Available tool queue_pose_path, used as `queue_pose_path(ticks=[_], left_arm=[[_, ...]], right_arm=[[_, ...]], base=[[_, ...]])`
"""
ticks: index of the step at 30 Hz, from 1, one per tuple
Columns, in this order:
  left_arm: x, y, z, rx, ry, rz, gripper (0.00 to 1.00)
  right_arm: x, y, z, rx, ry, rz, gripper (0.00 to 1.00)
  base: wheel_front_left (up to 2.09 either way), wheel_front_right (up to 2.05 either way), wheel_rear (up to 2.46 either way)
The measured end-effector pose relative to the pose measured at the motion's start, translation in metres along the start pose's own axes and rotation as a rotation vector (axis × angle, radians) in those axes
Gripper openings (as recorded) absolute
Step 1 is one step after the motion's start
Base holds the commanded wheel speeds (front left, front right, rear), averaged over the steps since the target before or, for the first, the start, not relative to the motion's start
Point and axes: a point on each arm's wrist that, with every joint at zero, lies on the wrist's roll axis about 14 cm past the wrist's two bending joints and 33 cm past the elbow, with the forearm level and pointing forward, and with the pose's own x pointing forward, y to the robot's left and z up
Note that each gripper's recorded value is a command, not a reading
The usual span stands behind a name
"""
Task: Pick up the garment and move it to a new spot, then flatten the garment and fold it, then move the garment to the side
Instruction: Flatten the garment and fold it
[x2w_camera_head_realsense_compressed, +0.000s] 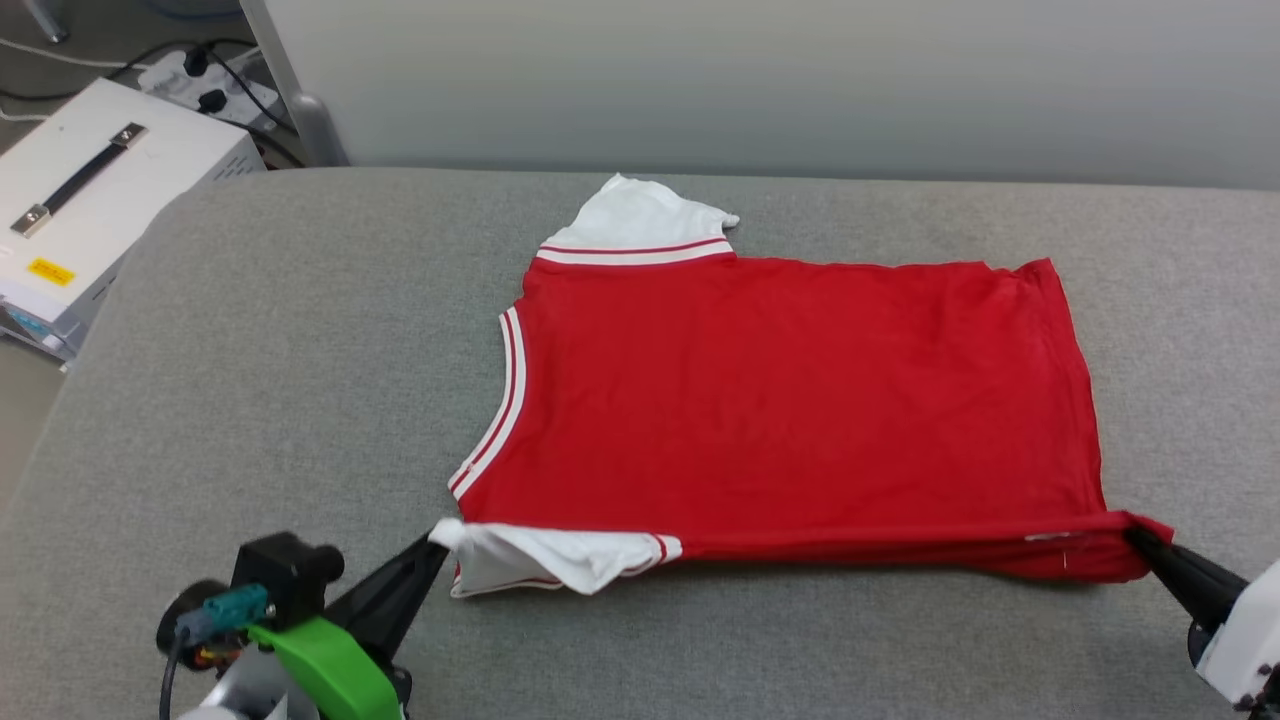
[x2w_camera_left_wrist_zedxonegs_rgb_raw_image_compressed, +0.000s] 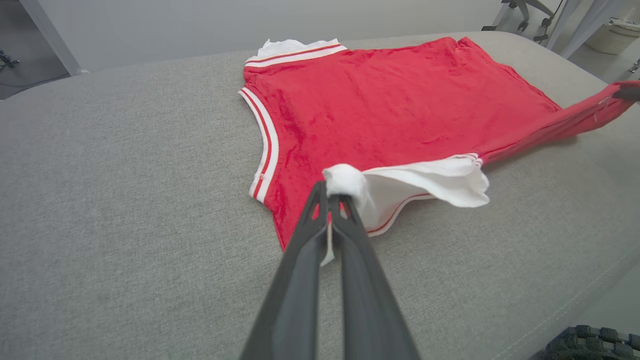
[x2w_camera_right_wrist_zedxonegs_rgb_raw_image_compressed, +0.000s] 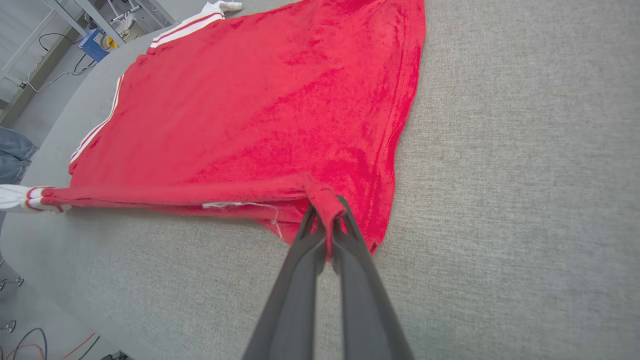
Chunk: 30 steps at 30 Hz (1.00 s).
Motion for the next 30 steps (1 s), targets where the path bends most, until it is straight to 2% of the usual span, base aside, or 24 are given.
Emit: queue_pose_path(ticks=[4, 11, 23, 24, 25, 26, 30], left_arm=[[0.027, 0.010, 0.016, 0.038, -0.012, -0.015, 0.00], [0.071, 0.034, 0.017, 0.088, 0.046, -0.019, 0.00], [0.118, 0.056, -0.025, 0.110, 0.213, -0.042, 0.00], [0.120, 0.060, -0.027, 0.113, 0.216, -0.035, 0.40], [0.122, 0.063, -0.030, 0.120, 0.226, -0.028, 1.00], [0.123, 0.066, -0.033, 0.125, 0.233, -0.023, 1.00], [0.122, 0.069, -0.041, 0.126, 0.241, -0.008, 1.00]], right_arm=[[0.019, 0.001, 0.014, -0.014, -0.009, 0.008, 0.00], [0.051, -0.007, 0.016, -0.041, 0.039, -0.009, 0.00], [0.087, -0.024, -0.002, -0.051, 0.136, -0.056, 0.00], [0.088, -0.025, -0.005, -0.046, 0.144, -0.059, 0.00], [0.088, -0.026, -0.007, -0.043, 0.151, -0.065, 0.08], [0.088, -0.029, -0.008, -0.050, 0.155, -0.072, 0.98], [0.090, -0.028, -0.004, -0.091, 0.147, -0.078, 1.00]], base=[[0.00, 0.00, 0.00], [0.00, 0.00, 0.00], [0.00, 0.00, 0.00], [0.00, 0.00, 0.00], [0.00, 0.00, 0.00], [0.00, 0.00, 0.00], [0.00, 0.00, 0.00]])
